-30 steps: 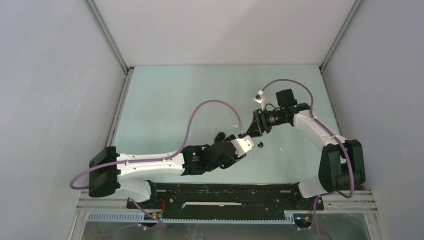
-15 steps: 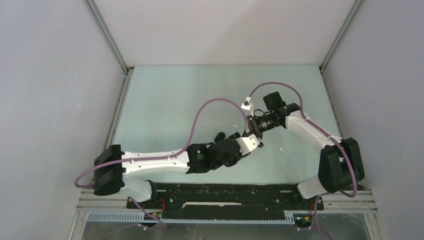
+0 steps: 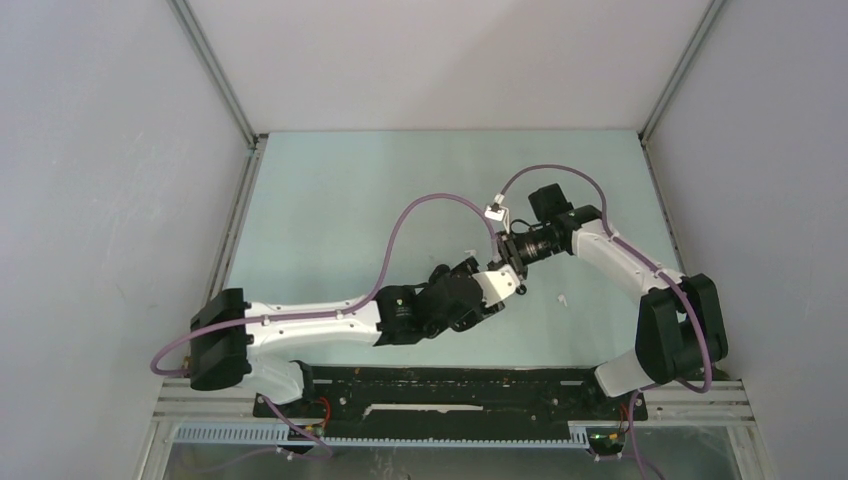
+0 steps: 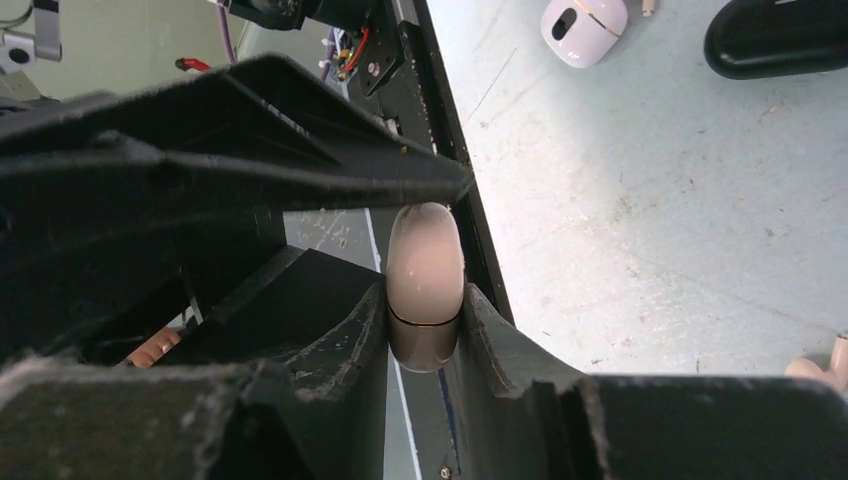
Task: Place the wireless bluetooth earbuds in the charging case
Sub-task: Pick up the charging case at the center of the board.
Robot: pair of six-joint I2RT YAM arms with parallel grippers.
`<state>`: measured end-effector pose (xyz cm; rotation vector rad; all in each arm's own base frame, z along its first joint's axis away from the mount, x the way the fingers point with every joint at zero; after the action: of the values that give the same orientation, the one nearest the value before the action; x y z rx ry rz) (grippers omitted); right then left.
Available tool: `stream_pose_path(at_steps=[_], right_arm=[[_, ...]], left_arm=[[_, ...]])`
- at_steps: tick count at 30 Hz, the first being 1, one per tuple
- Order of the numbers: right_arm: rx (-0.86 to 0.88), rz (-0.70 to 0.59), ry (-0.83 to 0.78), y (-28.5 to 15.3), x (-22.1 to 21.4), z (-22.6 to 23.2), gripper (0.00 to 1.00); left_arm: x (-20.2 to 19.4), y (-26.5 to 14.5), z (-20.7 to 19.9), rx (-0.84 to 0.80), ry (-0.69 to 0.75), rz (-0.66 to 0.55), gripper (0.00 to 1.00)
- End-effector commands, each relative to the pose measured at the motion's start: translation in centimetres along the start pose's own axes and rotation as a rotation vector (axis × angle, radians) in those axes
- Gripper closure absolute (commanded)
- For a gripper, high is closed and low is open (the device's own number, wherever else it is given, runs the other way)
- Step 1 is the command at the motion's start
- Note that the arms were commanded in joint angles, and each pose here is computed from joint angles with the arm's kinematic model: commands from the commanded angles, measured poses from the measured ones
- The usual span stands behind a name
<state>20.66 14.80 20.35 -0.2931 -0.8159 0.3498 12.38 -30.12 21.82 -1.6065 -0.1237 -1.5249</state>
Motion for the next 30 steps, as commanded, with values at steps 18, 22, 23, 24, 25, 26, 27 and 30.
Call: stream_pose_path(at_steps=[18,22,23,24,25,26,27,30], right_arm=[[-0.058,-0.287,-0.400,-5.8,4.7,4.9,1.00],[-0.051,-0.345,-0.494,-6.1,5.0,6.5,1.00],[-0.048,-0.355,-0.505,-6.2,4.9,6.8,1.00],[-0.041,-0.361,-0.505,-6.1,4.8,6.9,1.00],[-0.036,-0.363,-0.500,-6.0,4.6,7.0,1.00],[-0.031,-0.363,-0.495,-6.0,4.5,7.0,1.00],[-0.032,-0.362,-0.490,-5.9,4.4,7.0,1.00],[-0.041,-0.364,-0.488,-5.9,4.4,6.9,1.00]], left_arm=[[1.6,-5.7,6.6,-0.497,-0.866,-0.600,0.28],[1.6,-6.3,6.3,-0.605,-0.899,-0.669,0.35],[1.5,-6.4,6.2,-0.620,-0.910,-0.686,0.36],[1.4,-6.4,6.2,-0.635,-0.923,-0.700,0.37],[1.6,-6.6,6.1,-0.666,-0.924,-0.728,0.38],[1.6,-6.4,6.0,-0.691,-0.926,-0.731,0.39],[1.7,-6.3,5.8,-0.714,-0.929,-0.729,0.40],[2.1,-5.9,5.1,-0.821,-0.931,-0.718,0.43]])
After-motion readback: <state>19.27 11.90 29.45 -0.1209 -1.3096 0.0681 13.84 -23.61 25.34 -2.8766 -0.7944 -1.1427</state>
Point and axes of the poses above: each gripper's point midway between its finger pads, its own y axis out along the fingers, its own z axis along the line the jaws close on, x = y × z, the point moved 10 cm from there along -y, back along the fingers, and after that the axes turned 12 degrees about -y, right-handed, at the moved point
